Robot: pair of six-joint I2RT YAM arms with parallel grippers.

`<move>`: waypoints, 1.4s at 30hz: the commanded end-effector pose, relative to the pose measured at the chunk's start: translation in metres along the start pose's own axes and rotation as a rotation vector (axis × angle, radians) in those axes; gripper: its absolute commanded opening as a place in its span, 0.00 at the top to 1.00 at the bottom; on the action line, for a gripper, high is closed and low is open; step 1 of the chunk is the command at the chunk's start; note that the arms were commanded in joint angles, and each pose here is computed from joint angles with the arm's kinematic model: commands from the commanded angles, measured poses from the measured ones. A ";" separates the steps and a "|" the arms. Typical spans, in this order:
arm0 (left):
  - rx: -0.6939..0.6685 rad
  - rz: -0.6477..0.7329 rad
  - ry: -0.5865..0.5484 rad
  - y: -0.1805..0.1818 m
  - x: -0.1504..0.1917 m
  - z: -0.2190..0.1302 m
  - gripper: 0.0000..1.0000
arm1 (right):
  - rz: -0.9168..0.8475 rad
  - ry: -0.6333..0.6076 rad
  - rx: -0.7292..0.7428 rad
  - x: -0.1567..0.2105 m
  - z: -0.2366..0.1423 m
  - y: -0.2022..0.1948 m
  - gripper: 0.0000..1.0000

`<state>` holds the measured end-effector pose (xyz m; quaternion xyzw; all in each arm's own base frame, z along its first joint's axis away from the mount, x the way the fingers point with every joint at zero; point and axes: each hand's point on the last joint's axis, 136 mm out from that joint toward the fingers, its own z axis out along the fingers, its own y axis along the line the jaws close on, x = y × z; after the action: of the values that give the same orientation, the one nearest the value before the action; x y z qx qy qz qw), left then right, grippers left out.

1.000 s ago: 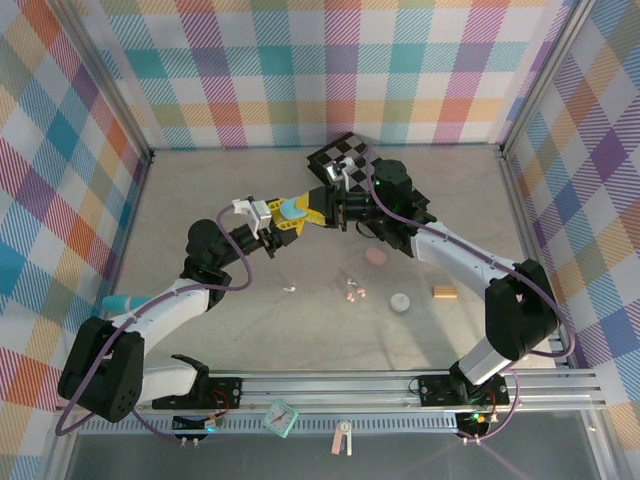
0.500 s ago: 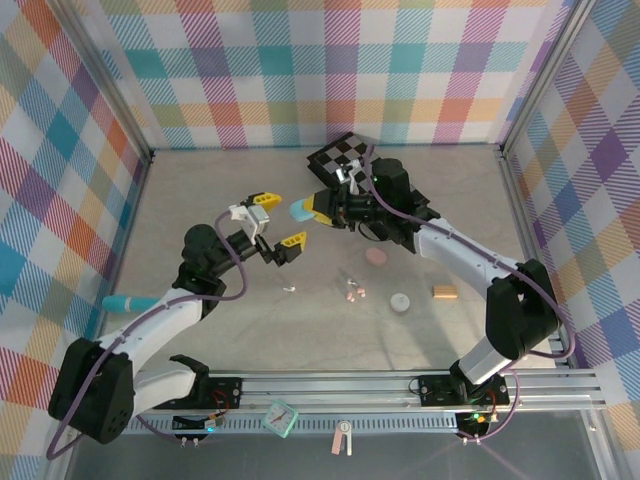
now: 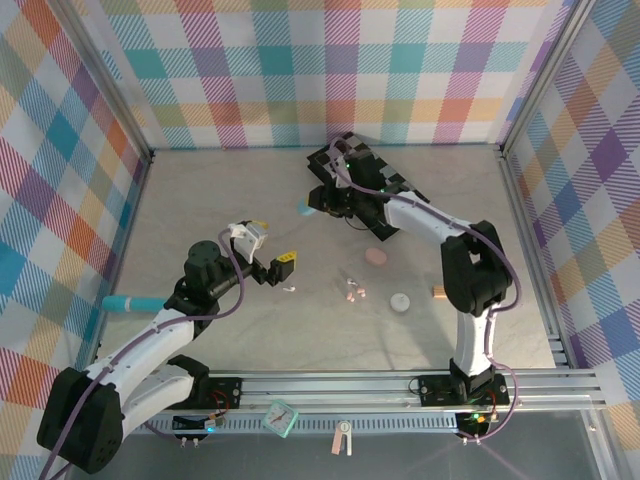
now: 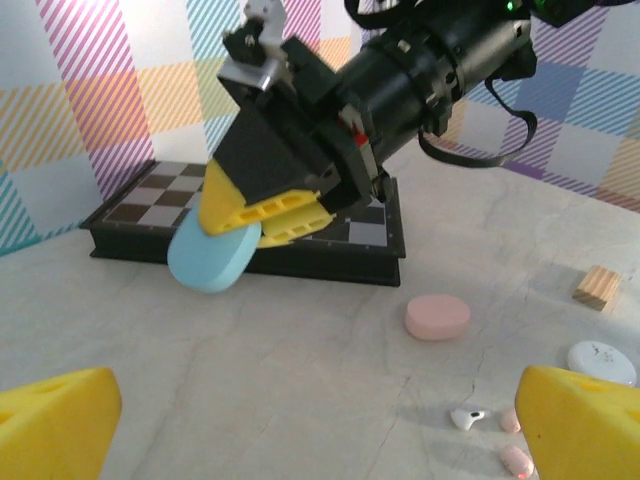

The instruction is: Insert the wireless bluetooth earbuds into the charging case

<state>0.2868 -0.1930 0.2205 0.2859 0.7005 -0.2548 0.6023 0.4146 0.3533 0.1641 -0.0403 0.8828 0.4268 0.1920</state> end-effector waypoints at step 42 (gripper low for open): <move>0.086 -0.028 -0.059 -0.013 -0.006 0.009 0.00 | -0.662 0.002 0.381 0.008 -0.060 -0.074 0.11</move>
<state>0.2914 -0.1999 0.2102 0.2760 0.7090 -0.2781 0.5864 0.4130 0.2887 0.1484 -0.2143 0.9040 0.2200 0.2973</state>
